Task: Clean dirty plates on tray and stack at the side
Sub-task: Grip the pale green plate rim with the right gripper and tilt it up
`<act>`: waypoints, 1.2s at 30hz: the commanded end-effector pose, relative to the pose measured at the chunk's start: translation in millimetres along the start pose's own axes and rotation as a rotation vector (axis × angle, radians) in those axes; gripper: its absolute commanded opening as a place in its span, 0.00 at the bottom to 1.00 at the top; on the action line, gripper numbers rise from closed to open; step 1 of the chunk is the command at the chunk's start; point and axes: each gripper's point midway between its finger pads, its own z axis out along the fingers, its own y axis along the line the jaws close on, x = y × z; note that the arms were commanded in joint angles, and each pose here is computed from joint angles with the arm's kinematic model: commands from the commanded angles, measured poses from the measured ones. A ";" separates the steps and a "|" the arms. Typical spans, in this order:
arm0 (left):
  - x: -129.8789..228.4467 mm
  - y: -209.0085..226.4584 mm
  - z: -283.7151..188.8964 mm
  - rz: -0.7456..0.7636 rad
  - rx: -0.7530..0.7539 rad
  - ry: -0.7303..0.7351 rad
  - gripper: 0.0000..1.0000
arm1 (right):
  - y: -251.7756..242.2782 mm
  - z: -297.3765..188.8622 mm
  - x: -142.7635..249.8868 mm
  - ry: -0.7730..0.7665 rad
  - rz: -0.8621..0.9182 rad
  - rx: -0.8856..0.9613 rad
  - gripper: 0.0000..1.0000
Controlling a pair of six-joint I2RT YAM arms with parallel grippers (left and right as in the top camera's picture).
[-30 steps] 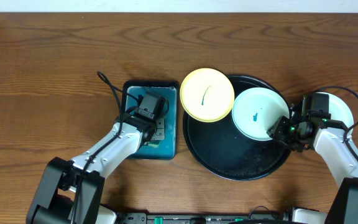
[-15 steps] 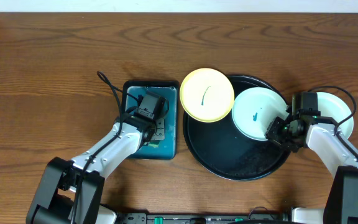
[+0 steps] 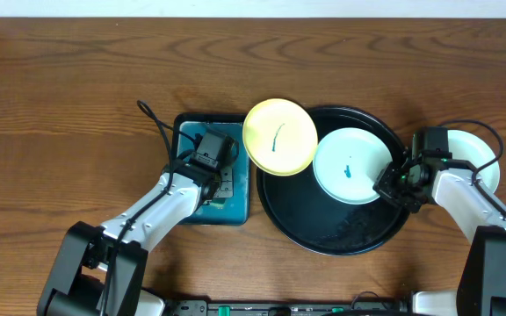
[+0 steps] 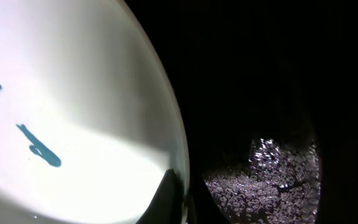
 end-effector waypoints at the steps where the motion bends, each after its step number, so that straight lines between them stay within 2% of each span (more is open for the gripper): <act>1: 11.6 4.9 8.3 0.003 -0.018 0.043 0.08 | -22.0 13.4 34.3 0.128 -0.051 0.082 0.01; 6: 11.5 4.8 8.3 0.003 -0.018 0.043 0.07 | -28.6 10.6 47.8 0.187 -0.100 0.102 0.01; 10: 11.5 4.8 8.3 0.003 -0.018 0.043 0.07 | -20.5 9.6 56.2 0.231 -0.217 0.037 0.01; 17: 9.8 1.4 2.0 0.003 0.004 0.035 0.07 | -10.4 10.9 51.7 0.213 -0.342 -0.028 0.01; 25: -4.9 -19.7 -38.5 -0.004 0.151 -0.052 0.08 | -0.3 13.4 37.9 0.149 -0.423 -0.067 0.01; 36: -21.8 -23.4 -84.4 -0.009 0.217 -0.192 0.07 | 5.6 14.7 28.5 0.105 -0.439 -0.081 0.01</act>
